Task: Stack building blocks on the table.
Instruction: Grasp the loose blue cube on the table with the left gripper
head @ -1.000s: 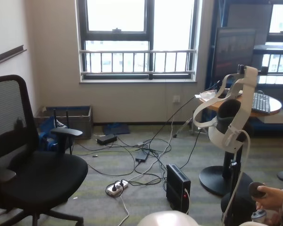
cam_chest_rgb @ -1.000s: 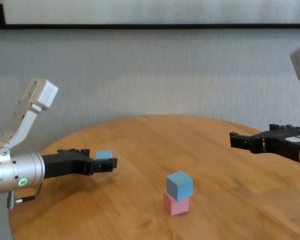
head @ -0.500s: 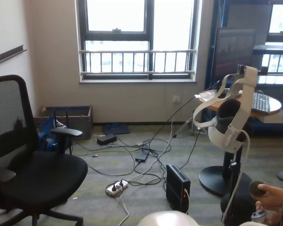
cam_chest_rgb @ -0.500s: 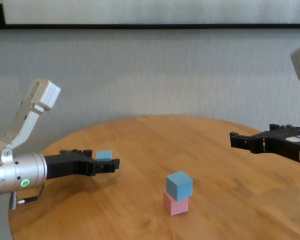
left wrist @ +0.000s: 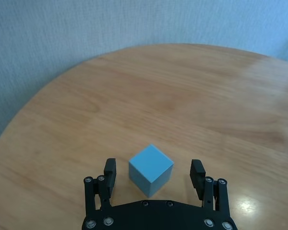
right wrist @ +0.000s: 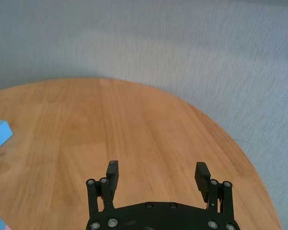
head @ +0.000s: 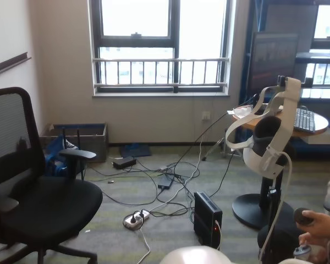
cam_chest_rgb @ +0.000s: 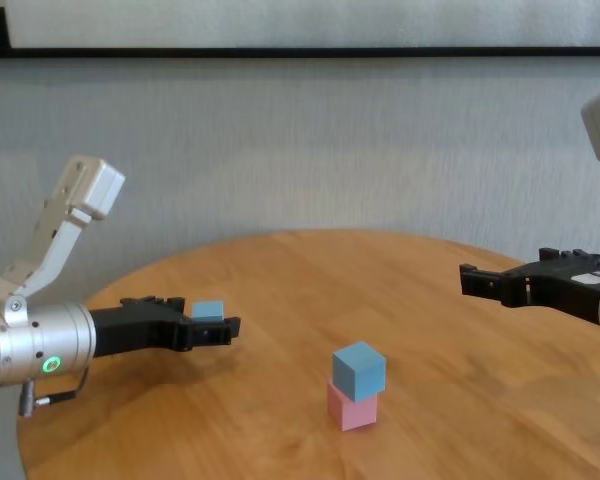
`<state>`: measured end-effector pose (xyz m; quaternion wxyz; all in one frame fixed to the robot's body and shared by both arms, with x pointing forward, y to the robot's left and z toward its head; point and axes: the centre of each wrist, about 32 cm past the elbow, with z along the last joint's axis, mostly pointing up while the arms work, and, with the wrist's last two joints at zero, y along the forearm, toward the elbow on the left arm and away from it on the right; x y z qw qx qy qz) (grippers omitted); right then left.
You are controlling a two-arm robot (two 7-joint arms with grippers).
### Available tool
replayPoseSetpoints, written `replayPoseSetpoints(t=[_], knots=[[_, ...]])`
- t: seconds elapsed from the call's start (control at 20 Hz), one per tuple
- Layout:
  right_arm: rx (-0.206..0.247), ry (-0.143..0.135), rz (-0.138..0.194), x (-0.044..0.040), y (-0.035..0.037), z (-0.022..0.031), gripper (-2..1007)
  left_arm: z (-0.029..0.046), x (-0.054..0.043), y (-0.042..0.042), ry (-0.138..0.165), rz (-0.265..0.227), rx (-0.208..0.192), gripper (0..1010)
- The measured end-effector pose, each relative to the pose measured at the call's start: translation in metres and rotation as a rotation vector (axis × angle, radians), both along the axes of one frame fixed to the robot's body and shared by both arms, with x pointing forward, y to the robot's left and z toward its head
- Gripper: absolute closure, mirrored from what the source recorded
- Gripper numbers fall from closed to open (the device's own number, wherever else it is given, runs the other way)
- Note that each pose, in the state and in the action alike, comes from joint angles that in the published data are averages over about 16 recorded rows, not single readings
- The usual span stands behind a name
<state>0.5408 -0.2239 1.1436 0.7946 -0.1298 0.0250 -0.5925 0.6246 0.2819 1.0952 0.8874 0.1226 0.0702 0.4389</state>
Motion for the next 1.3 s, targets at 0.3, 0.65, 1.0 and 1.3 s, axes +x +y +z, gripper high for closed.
replayPoseSetpoints(t=[0.3, 0.65, 1.0, 1.3], knots=[[0.0, 0.0, 0.0, 0.0, 0.0, 0.0, 0, 0.0029, -0.0018, -0.0038, 0.0, -0.013, 0.017, 10], [0.0, 0.0, 0.0, 0.0, 0.0, 0.0, 0, 0.0015, 0.001, -0.0053, 0.009, -0.022, 0.025, 10], [0.0, 0.0, 0.0, 0.0, 0.0, 0.0, 0, -0.0004, 0.0031, -0.0059, 0.013, -0.022, 0.025, 10], [0.0, 0.0, 0.0, 0.0, 0.0, 0.0, 0, 0.0001, 0.0028, -0.006, 0.013, -0.021, 0.025, 10]])
